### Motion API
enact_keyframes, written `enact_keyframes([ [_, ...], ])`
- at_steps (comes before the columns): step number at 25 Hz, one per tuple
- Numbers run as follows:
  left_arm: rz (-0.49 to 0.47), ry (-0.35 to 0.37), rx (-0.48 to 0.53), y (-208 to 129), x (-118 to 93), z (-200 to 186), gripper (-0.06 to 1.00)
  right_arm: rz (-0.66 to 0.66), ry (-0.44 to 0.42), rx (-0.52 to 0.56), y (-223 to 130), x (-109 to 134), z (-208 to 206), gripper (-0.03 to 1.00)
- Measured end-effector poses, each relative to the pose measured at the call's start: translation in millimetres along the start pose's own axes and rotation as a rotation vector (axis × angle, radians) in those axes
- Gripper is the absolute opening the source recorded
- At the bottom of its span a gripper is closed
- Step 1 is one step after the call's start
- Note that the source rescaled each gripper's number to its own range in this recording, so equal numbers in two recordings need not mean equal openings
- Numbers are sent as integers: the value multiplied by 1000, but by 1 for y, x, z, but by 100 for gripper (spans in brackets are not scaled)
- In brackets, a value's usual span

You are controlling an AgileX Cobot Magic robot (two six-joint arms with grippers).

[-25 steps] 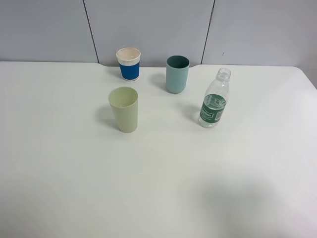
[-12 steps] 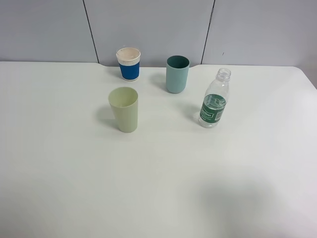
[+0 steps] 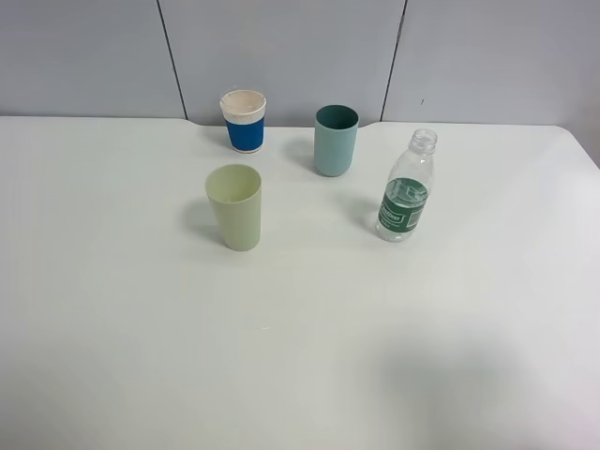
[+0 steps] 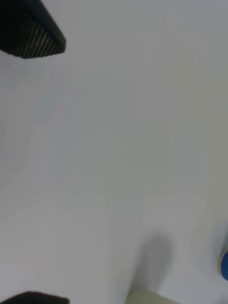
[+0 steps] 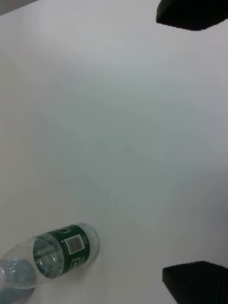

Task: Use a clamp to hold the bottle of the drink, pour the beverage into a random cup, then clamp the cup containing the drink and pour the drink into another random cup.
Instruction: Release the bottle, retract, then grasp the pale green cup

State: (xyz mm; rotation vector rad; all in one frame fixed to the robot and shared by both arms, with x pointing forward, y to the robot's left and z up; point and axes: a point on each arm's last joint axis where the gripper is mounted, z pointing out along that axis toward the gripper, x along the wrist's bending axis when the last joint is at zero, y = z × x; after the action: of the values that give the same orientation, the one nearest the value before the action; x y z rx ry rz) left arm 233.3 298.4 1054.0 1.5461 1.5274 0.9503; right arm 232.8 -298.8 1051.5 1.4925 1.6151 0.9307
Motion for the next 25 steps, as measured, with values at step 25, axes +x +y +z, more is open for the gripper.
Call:
enact_keyframes([
  [25, 34, -20, 94, 21, 0, 21, 100, 0, 0, 0, 0, 0, 0, 93],
])
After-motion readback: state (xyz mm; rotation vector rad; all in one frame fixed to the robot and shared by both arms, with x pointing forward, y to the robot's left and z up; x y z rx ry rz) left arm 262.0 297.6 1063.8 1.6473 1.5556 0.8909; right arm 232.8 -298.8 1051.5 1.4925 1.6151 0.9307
